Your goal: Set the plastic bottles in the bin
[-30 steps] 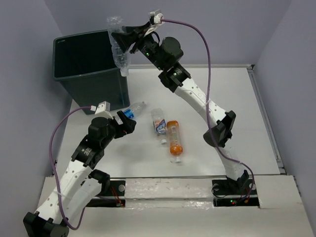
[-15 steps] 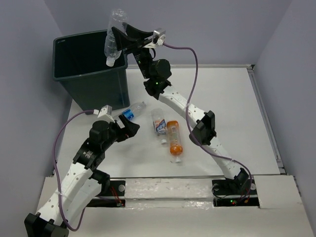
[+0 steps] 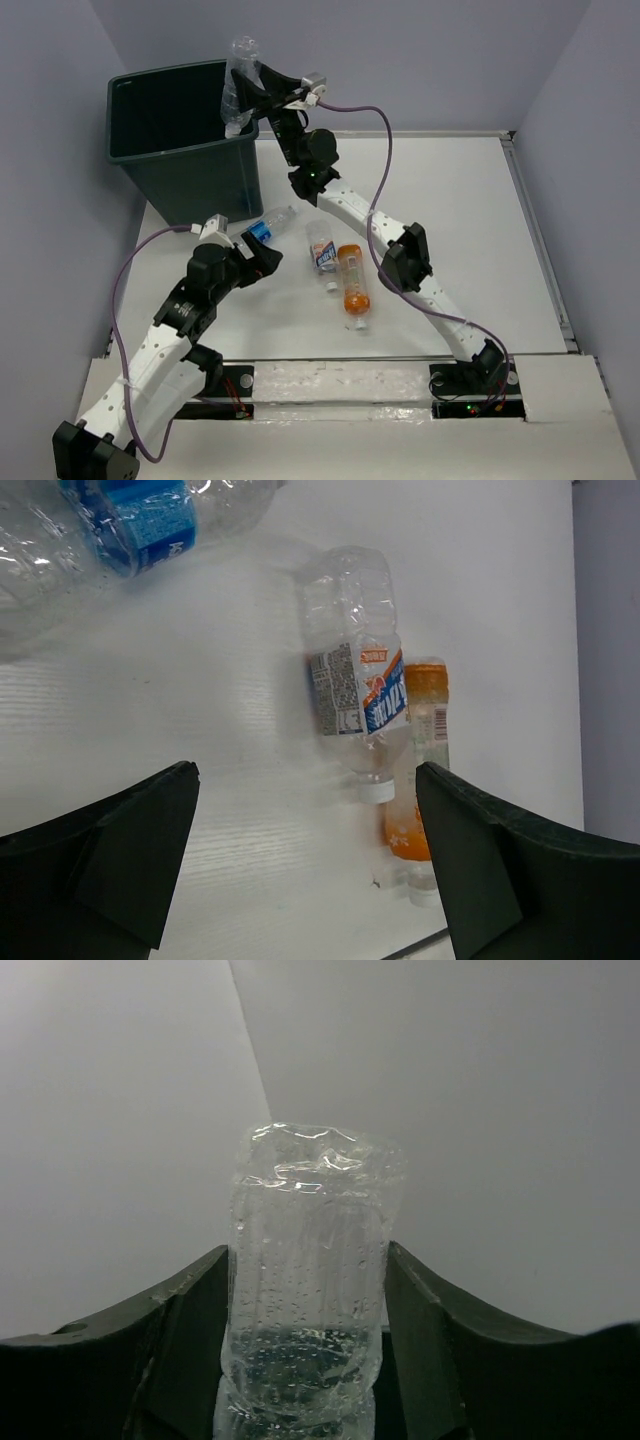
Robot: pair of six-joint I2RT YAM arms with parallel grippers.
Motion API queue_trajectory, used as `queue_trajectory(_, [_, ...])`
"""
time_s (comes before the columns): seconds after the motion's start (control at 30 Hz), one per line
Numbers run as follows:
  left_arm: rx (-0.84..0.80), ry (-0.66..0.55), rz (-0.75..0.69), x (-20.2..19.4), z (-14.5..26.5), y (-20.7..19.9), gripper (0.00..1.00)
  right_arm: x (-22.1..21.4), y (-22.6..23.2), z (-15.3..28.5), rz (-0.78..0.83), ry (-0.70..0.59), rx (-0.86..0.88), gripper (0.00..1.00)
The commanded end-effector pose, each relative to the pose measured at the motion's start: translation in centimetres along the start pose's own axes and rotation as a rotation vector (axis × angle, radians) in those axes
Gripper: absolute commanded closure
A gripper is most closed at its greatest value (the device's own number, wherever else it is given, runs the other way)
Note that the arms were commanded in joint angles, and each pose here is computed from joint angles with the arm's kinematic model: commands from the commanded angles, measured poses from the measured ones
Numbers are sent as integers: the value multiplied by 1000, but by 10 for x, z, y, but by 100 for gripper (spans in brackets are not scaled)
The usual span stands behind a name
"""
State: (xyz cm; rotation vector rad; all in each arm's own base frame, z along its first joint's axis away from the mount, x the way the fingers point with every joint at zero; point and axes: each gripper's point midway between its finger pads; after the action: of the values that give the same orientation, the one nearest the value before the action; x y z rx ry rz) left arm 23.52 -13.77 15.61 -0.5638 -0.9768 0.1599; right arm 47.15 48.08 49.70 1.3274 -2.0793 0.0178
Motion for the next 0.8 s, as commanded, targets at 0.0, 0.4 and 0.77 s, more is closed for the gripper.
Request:
queue_trajectory(0.0, [82, -91, -31, 20, -8, 13, 1, 25, 28, -12, 84, 20, 115, 18])
queue_trajectory(0.4, [294, -189, -128, 54, -10, 42, 1, 80, 70, 23, 96, 288, 169, 5])
queue_trajectory(0.77, [327, 1, -444, 74, -40, 31, 1, 122, -3, 223, -66, 564, -203, 9])
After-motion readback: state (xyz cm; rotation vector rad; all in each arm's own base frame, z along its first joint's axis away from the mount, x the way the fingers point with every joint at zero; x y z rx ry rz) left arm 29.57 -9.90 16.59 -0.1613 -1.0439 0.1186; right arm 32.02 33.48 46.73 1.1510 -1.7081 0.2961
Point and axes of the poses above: each gripper's point midway between its finger pads, its own z axis back along the fingers, its own y axis along the line the jaws close on, x = y × z, and after that the axes turned 10 degrees about -z, right-handed
